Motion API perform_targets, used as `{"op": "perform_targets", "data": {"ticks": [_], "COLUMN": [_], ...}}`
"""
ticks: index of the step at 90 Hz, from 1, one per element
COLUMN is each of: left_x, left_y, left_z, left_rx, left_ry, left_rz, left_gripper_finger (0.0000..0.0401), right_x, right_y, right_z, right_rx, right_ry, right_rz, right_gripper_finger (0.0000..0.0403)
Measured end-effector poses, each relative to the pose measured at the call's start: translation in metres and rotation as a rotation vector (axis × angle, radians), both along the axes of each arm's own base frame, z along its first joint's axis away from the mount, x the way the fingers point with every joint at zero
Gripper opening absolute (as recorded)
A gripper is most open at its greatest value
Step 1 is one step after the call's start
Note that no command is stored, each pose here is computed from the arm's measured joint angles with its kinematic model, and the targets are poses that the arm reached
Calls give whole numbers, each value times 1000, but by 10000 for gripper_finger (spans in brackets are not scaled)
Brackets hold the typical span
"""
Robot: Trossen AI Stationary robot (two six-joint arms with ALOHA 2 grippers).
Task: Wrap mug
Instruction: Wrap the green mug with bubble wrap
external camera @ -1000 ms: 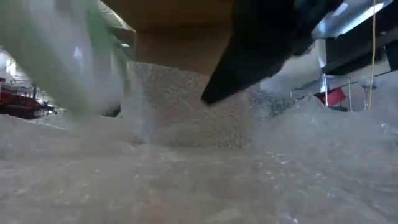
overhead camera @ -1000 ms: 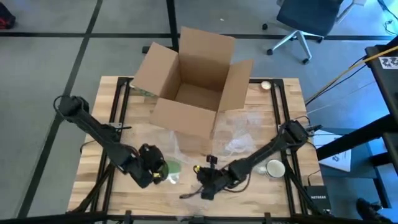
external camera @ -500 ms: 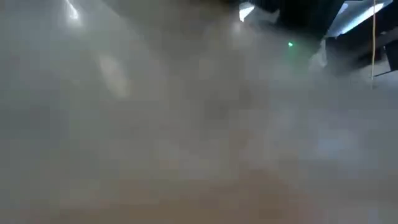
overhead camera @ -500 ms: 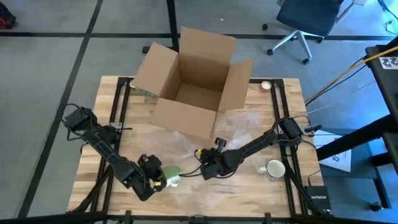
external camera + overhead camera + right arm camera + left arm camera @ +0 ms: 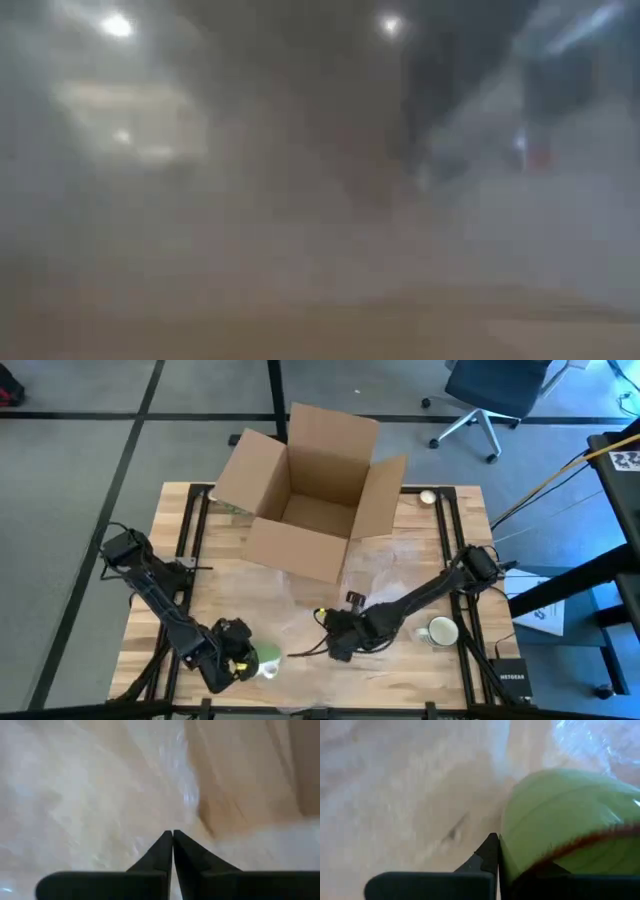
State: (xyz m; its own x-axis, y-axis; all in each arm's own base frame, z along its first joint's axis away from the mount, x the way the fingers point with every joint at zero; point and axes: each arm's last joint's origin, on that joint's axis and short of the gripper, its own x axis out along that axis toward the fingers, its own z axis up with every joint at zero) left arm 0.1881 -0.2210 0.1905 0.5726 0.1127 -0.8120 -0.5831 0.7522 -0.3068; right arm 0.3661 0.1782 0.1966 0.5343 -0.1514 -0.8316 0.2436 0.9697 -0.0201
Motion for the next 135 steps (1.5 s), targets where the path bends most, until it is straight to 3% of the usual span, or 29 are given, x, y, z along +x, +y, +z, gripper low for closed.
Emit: {"op": "perform_targets", "data": {"ticks": [13, 23, 38, 49, 71, 86, 99, 108, 122, 135], "left_x": [1, 0, -7, -14, -38, -48, -44, -33, -4, 33], "left_y": [2, 6, 19, 24, 13, 6, 2, 2, 6, 26], "left_z": [10, 8, -1, -15, -38, -38, -14, 15, 54, 76], "left_rx": [25, 60, 156, 119, 54, 32, 65, 114, 205, 189], "left_ry": [-43, -31, -3, 48, 44, 5, -18, -3, 45, 144], "left_rz": [9, 35, 117, 155, 261, 291, 251, 189, 27, -132], "left_gripper_finger": [2, 2, 2, 2, 2, 2, 1, 1, 1, 1], "right_x": [31, 49, 60, 59, 39, 35, 35, 38, 27, 12], "right_y": [2, -4, -18, -32, -49, -49, -48, -41, -25, 3], "right_z": [10, -4, -43, -70, -80, -80, -63, -32, 3, 17], "right_rx": [91, 134, 80, 22, -135, -140, -136, -112, -84, -43], "right_ry": [-279, -347, -256, -129, 91, 131, 140, 51, -29, -78], "right_rz": [68, 87, 37, -6, -107, -115, -79, -42, 15, 57], "right_gripper_finger": [1, 1, 1, 1, 1, 1, 1, 1, 1, 1]}}
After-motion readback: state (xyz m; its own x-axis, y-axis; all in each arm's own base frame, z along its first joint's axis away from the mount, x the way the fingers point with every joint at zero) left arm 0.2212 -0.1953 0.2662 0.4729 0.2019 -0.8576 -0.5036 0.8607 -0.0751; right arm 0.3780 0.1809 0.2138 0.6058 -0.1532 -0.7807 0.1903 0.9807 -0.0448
